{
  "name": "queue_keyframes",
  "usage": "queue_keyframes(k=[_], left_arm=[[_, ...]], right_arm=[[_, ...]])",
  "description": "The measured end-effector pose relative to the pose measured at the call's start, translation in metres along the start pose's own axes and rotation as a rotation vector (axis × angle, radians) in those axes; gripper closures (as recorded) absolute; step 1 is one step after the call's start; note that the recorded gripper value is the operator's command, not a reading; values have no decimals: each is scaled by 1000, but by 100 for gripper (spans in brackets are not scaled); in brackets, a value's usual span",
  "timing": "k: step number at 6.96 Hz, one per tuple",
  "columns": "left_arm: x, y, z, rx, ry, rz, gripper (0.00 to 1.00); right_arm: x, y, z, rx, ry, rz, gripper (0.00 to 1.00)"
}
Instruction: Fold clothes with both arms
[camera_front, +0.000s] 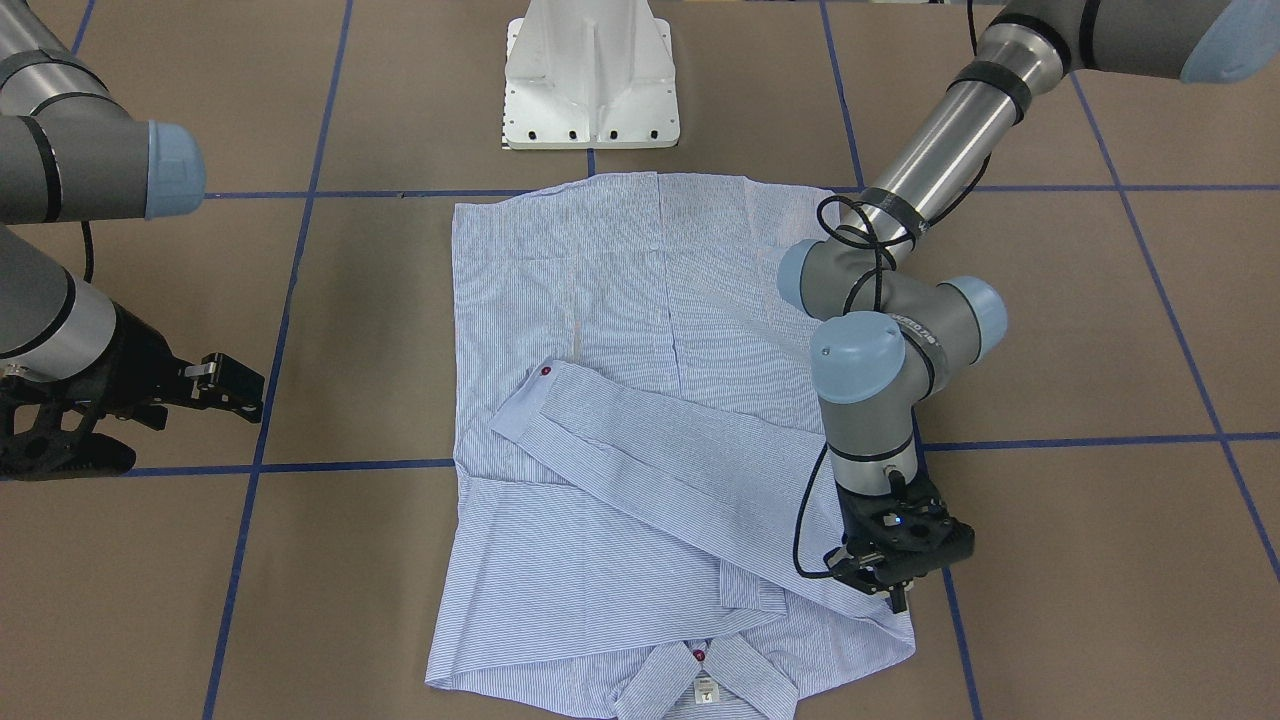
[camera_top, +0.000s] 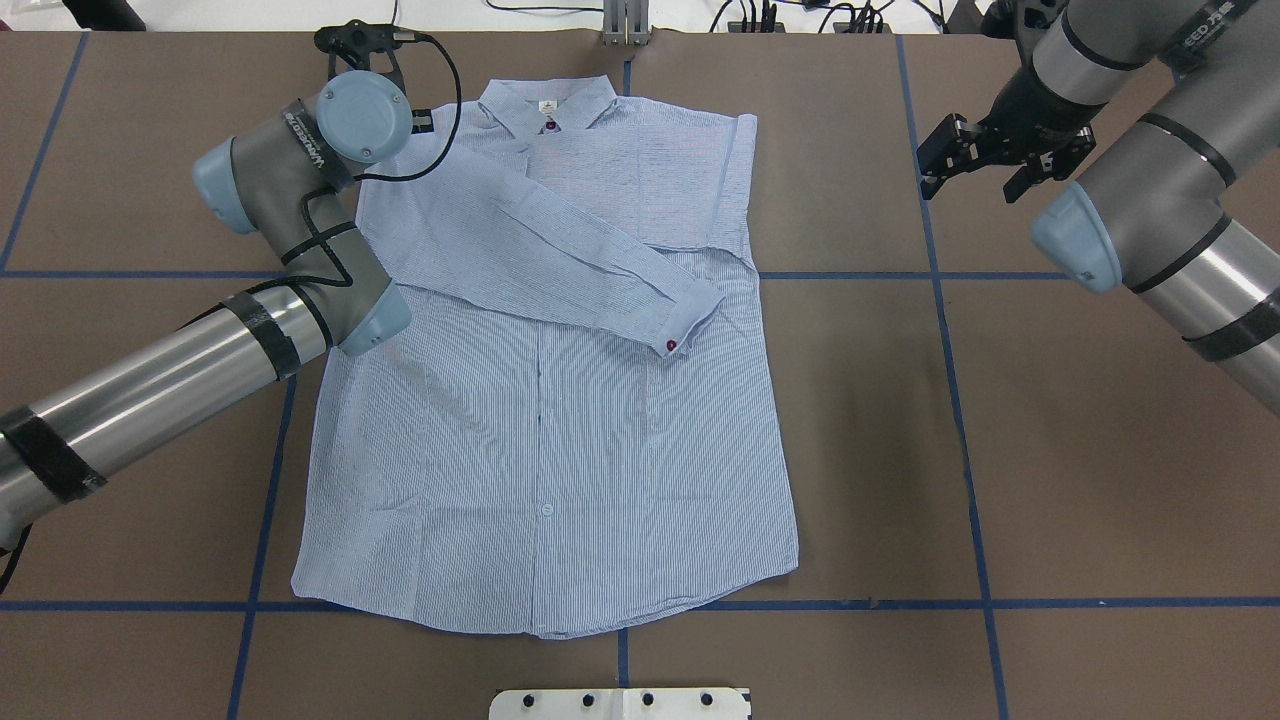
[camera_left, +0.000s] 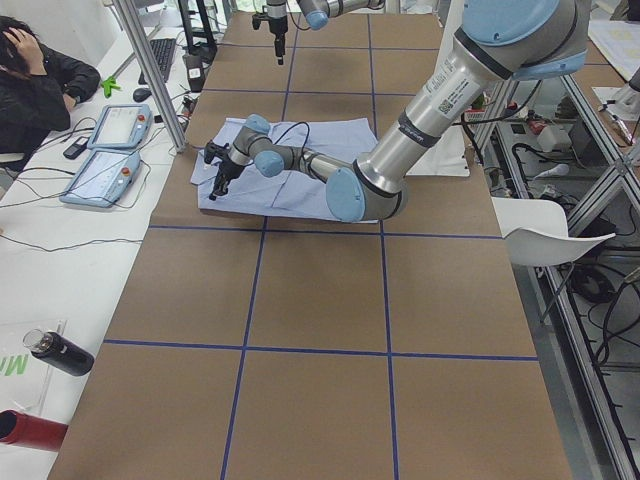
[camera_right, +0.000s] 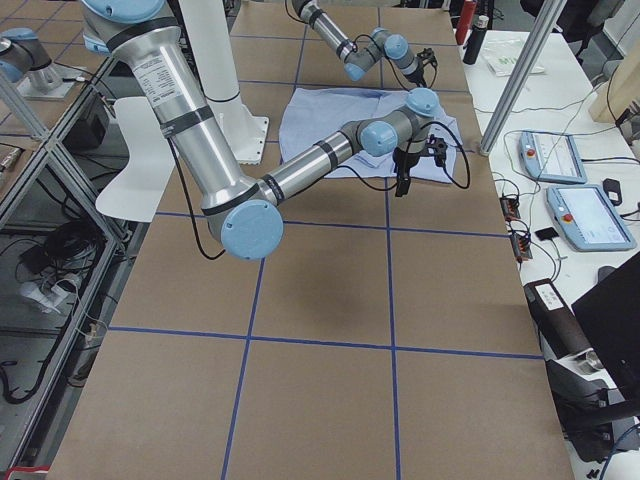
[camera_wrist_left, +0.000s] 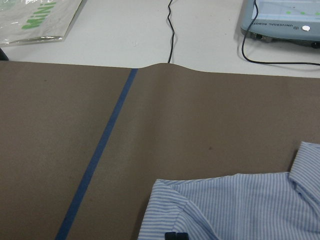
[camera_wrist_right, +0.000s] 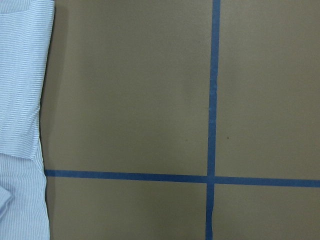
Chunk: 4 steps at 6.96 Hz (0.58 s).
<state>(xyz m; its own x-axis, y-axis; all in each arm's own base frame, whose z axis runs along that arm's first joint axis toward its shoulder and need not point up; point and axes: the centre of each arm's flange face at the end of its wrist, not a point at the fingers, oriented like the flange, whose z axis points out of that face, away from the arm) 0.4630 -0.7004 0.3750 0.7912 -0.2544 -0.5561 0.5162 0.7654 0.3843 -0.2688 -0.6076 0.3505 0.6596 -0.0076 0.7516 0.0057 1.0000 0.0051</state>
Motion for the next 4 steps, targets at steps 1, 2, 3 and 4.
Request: queue_keyframes(k=[1,2,3,4], left_arm=[[-16,-1,9,10,-25,3,100],[-29,3,17,16,-47,7,100],[-38,7,23,21,-63,10,100],[-43,9,26,23,-70,11,100]], right_arm=[[0,0,0,0,0,-1,0],[0,0,0,-1,0,-1,0],[0,0,1,-1,0,-1,0],[1,0,1,-1,1,-1,0]])
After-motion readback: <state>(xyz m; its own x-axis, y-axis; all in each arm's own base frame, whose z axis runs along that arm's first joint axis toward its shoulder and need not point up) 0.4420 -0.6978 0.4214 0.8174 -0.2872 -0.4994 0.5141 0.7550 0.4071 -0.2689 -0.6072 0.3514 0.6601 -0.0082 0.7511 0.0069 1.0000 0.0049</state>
